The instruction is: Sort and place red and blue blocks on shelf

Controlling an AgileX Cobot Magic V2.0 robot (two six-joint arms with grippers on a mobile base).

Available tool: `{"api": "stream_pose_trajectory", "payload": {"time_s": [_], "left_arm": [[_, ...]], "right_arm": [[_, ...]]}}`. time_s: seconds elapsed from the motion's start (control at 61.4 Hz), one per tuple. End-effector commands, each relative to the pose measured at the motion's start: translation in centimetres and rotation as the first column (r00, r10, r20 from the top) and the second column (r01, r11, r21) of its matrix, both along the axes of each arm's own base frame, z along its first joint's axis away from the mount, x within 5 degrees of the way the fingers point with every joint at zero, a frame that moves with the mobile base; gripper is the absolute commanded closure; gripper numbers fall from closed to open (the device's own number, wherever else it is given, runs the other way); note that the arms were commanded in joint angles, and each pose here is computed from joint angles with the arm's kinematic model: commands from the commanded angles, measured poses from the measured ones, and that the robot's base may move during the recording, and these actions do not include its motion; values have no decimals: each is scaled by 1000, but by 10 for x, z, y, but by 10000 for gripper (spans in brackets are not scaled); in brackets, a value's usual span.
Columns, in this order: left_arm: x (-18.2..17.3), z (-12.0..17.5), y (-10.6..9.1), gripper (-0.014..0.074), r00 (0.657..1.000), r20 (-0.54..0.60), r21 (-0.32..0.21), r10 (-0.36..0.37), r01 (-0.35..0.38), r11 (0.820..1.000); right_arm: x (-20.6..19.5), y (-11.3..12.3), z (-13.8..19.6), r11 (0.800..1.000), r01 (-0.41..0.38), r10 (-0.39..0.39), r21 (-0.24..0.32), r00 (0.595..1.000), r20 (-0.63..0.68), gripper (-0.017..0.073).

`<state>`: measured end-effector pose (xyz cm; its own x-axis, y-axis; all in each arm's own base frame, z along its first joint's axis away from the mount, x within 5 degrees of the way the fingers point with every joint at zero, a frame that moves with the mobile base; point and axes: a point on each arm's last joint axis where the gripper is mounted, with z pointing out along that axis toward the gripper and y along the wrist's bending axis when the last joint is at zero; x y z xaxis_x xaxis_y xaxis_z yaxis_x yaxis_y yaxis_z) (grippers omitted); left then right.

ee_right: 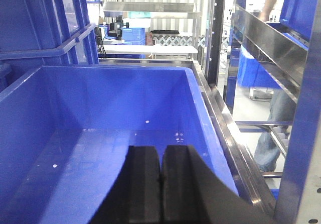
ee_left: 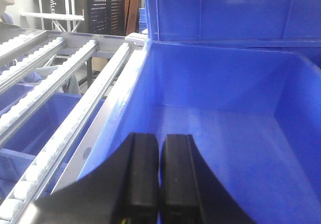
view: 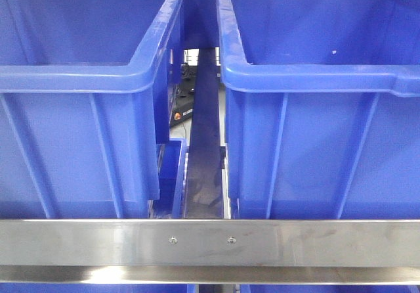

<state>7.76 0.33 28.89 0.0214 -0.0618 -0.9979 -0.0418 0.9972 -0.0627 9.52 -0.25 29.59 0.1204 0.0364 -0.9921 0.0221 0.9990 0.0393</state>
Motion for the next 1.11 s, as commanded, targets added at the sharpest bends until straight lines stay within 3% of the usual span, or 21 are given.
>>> {"api": "stream_pose_trajectory", "payload": {"time_s": [0.0,0.668,1.091], "left_arm": [[-1,17,0,470,994,109,-8,3,-2,1000],[-1,17,0,470,994,109,-8,3,-2,1000],[-1,17,0,469,994,109,-8,3,-2,1000]], "right_arm": [[-2,-2,18,1000,20,-19,-11,993,118,533],[-11,-1,17,1000,20,-18,-10,989,147,533],[-44,1,-49,1000,2,0,-13,994,107,533]]}}
